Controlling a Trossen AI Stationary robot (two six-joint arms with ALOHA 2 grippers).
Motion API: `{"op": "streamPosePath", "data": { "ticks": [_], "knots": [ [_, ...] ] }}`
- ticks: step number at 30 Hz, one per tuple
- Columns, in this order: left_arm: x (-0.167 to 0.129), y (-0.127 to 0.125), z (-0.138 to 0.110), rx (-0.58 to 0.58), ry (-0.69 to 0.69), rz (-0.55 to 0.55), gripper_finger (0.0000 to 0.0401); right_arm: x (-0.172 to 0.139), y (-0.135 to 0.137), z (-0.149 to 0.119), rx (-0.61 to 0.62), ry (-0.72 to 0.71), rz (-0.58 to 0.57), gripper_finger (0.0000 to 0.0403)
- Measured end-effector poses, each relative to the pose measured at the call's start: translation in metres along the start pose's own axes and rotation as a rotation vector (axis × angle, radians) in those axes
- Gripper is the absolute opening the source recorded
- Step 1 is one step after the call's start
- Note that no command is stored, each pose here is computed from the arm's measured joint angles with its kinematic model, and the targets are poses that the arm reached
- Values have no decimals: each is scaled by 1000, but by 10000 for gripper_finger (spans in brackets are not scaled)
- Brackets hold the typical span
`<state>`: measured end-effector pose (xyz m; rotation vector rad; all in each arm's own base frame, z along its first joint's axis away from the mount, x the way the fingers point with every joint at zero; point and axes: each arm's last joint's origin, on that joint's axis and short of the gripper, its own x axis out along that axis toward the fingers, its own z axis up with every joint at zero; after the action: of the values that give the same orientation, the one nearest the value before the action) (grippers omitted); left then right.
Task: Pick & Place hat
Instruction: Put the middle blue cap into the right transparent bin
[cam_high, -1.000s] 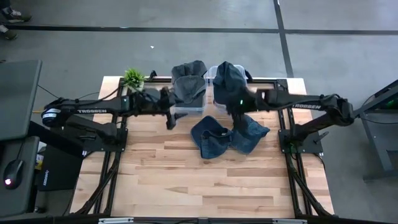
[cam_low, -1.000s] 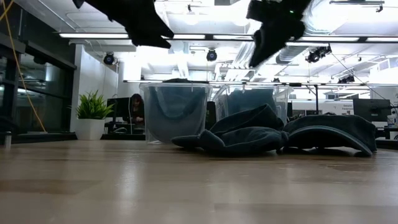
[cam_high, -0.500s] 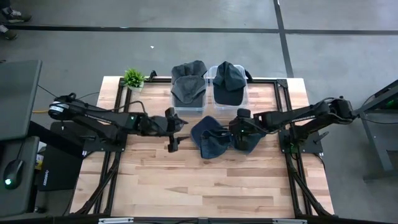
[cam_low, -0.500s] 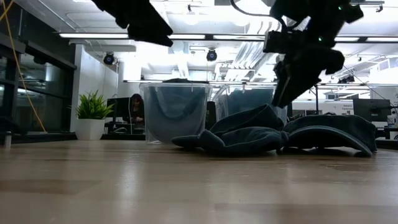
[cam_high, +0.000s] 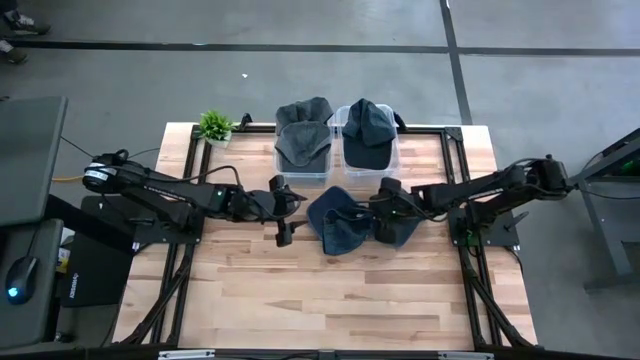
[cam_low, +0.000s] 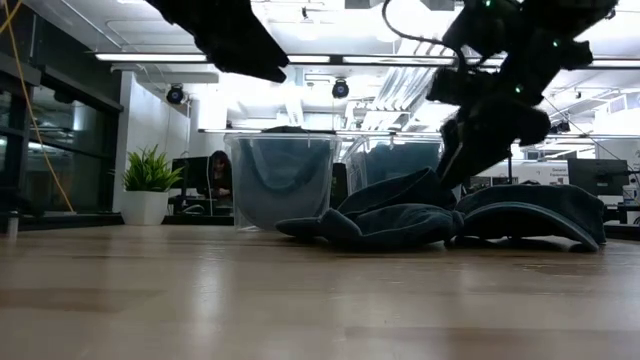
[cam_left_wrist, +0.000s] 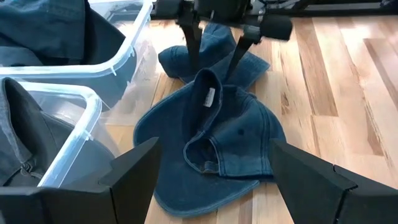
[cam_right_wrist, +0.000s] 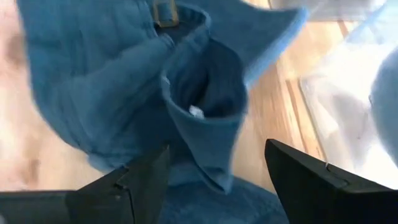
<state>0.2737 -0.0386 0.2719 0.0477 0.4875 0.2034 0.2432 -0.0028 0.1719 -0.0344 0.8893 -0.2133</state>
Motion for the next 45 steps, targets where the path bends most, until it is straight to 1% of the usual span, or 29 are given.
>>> {"op": "streamPosePath", "data": {
  "ticks": [2, 8, 10, 12, 16, 19, 23, 24, 27, 29, 32, 35, 41, 45],
  "knots": [
    [0, 0, 1, -3, -9, -1, 294, 2, -2, -4, 8, -2, -6, 255],
    [0, 0, 1, -6, -15, -2, 294, 7, -3, -9, 27, -69, 4, 253],
    [0, 0, 1, -5, -14, -2, 294, 7, -3, -9, 28, -74, 5, 245],
    [0, 0, 1, -6, -14, -2, 294, 7, -2, -9, 26, -73, 11, 228],
    [0, 0, 1, -15, -14, -2, 294, 7, -2, -9, 25, -73, 18, 170],
    [0, 0, 1, -16, -14, -2, 294, 7, -1, -9, 24, -73, 23, 112],
    [0, 0, 1, -24, -14, -2, 294, 7, -1, -9, 16, -71, 54, 24],
    [0, 0, 1, -24, -14, -3, 294, 7, 0, -9, 10, -71, 62, 14],
    [0, 0, 1, -24, -14, -3, 294, 6, 1, -7, 4, -67, 77, 15],
    [0, 0, 1, -24, -14, -3, 294, 4, 2, -2, -5, -68, 100, 8],
    [0, 0, 2, -26, -19, -3, 294, -3, 9, 10, -37, -76, 122, 7],
    [0, 0, 2, -27, -23, 7, 294, -13, 15, 26, -94, -69, 121, 5],
    [-1, 1, 5, -21, -31, 43, 294, -46, 25, 60, -211, -27, 79, 3],
    [-4, 1, 18, 10, -68, 44, 294, -74, 28, 82, -302, -6, 60, 2]
  ]
}}
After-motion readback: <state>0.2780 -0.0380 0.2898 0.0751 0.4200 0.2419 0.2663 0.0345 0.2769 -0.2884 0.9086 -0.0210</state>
